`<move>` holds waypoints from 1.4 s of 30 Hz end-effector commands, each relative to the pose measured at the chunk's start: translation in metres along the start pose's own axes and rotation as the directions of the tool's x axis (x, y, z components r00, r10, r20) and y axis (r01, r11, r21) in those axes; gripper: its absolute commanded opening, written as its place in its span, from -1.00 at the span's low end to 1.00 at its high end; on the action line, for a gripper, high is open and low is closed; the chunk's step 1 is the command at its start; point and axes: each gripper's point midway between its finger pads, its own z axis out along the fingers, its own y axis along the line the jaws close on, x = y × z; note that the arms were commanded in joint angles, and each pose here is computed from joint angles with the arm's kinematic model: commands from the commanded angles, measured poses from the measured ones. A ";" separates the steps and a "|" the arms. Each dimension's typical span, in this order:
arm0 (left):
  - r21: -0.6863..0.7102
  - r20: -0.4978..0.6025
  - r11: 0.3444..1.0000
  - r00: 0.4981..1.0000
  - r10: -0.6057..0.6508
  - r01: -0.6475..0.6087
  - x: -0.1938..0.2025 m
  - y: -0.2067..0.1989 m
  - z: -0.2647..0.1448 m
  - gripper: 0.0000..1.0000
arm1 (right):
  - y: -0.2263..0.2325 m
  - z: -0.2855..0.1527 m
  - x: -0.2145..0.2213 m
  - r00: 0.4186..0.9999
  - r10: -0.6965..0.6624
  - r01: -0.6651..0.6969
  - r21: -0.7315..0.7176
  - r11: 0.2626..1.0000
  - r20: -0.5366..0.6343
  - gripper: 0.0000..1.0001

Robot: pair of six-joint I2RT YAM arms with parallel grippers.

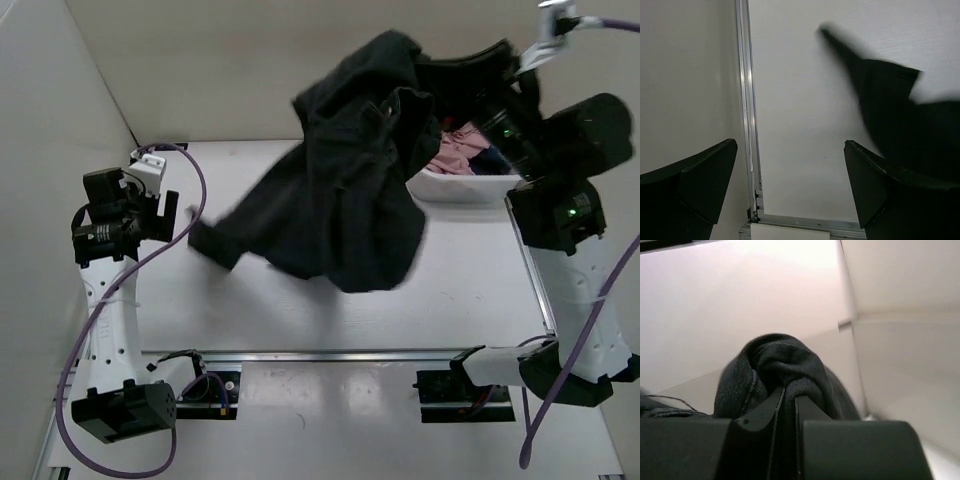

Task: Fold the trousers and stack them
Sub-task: Grab the trousers from the pile

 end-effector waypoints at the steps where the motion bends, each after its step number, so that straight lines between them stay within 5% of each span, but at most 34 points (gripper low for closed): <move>1: -0.056 0.074 0.998 0.997 -0.015 0.019 -0.022 0.012 -0.021 1.00 | -0.071 0.009 0.098 0.953 0.267 -0.231 0.224 0.947 -0.142 -0.99; 5: -0.066 0.078 0.996 0.995 0.060 -0.055 -0.023 0.016 -0.024 1.00 | -0.145 -0.044 0.227 0.841 0.441 -0.205 0.569 0.796 -0.313 -0.99; 9: -0.019 -0.026 0.985 0.985 0.168 -0.169 0.009 0.008 -0.010 1.00 | -0.218 -0.134 0.297 0.766 0.569 -0.140 0.785 0.603 -0.301 -0.86; 11: 0.008 -0.098 0.970 0.965 0.244 -0.245 0.033 0.005 0.002 1.00 | -0.266 -0.187 0.301 0.757 0.608 -0.111 0.871 0.479 -0.238 0.27; 12: 0.051 -0.185 0.961 0.943 0.276 -0.271 0.066 -0.004 0.015 1.00 | -0.290 -0.217 0.302 0.752 0.613 -0.065 0.898 0.436 -0.243 0.61; 13: 0.071 -0.216 0.952 0.927 0.305 -0.297 0.081 -0.008 0.018 1.00 | -0.297 -0.240 0.323 0.675 0.679 -0.017 0.914 0.404 -0.288 0.98; 16: 0.119 -0.349 0.911 0.843 0.410 -0.394 0.140 -0.014 0.025 1.00 | -0.296 -0.269 0.325 0.564 0.684 0.204 0.881 0.427 -0.462 0.98; 21: 0.067 -0.554 0.854 0.692 0.462 -0.516 0.216 -0.001 0.019 1.00 | -0.245 -0.272 0.333 0.597 0.639 0.166 0.853 0.494 -0.486 0.98; 23: 0.068 -0.612 0.880 0.677 0.409 -0.470 0.242 -0.009 0.020 1.00 | -0.227 -0.262 0.348 0.601 0.630 0.118 0.834 0.538 -0.492 0.98; 26: -0.010 -0.684 0.932 0.682 0.257 -0.361 0.267 -0.012 0.016 1.00 | -0.175 -0.246 0.395 0.520 0.634 0.109 0.780 0.616 -0.573 0.98; 29: -0.080 -0.722 0.959 0.679 0.131 -0.270 0.288 -0.013 0.010 1.00 | -0.154 -0.249 0.426 0.446 0.672 0.179 0.795 0.580 -0.591 0.98; 36: -0.147 -0.752 0.961 0.658 0.044 -0.232 0.324 -0.012 0.016 1.00 | -0.193 -0.281 0.449 0.475 0.684 0.399 0.828 0.393 -0.554 0.98; 39: -0.131 -0.757 0.971 0.653 0.032 -0.199 0.328 -0.014 0.019 1.00 | -0.205 -0.279 0.473 0.439 0.703 0.388 0.824 0.413 -0.560 0.98; 42: -0.152 -0.755 0.970 0.656 0.010 -0.189 0.327 -0.009 0.021 1.00 | -0.209 -0.269 0.491 0.367 0.757 0.315 0.838 0.445 -0.540 0.68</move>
